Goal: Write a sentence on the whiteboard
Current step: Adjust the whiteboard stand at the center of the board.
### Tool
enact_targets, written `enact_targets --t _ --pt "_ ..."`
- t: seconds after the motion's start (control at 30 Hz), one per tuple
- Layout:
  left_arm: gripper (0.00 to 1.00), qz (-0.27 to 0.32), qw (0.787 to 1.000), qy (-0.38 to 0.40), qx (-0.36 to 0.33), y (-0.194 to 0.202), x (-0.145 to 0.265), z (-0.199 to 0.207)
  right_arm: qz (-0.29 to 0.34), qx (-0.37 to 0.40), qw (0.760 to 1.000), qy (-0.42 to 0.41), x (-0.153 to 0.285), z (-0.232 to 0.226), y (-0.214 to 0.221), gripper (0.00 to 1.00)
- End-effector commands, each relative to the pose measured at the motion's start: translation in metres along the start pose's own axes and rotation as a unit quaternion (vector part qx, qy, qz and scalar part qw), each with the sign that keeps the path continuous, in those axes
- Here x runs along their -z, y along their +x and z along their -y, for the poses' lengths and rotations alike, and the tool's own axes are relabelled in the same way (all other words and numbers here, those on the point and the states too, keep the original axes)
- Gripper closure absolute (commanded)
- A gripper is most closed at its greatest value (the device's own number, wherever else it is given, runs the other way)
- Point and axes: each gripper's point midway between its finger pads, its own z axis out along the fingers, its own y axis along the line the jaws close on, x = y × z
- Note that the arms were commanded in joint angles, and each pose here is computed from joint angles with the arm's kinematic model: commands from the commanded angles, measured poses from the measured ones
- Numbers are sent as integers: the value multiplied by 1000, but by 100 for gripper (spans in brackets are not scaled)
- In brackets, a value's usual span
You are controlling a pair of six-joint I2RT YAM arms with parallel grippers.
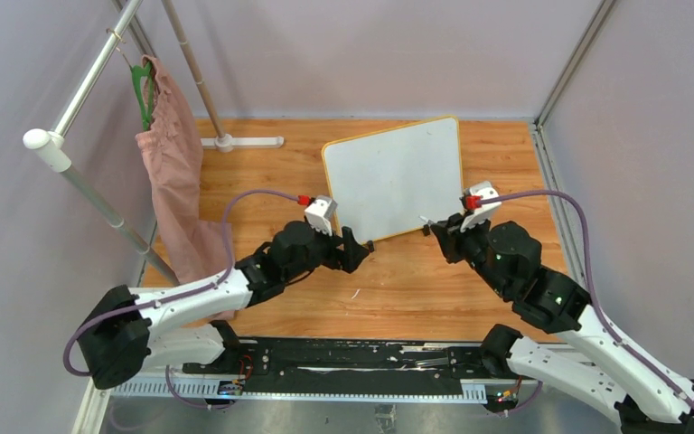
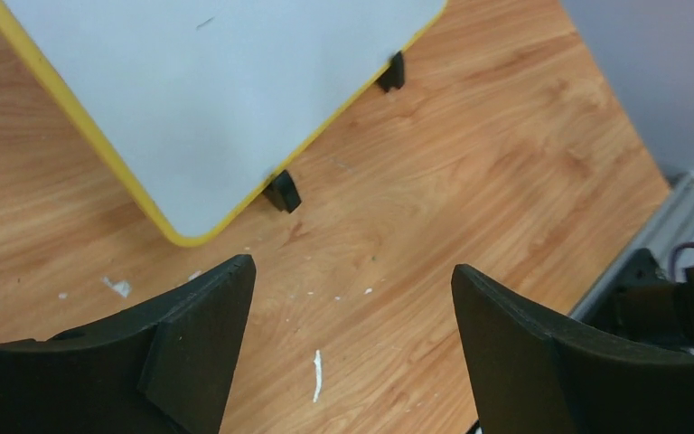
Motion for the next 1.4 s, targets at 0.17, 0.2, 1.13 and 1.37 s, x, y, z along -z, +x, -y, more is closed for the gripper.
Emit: enact_targets --t 0.17,0.2,1.13,1.37 --pt "22 -16 984 -176 -33 32 -40 -17 47 -13 994 100 40 49 -19 100" --pt "22 -21 982 -185 -37 35 -46 -15 49 -14 993 102 42 51 -19 100" --pt "38 -92 940 -320 -76 90 -91 -35 62 -17 994 93 57 53 -26 100" --pt "41 -83 932 -344 -78 86 -101 -43 63 -21 994 88 57 51 -27 100"
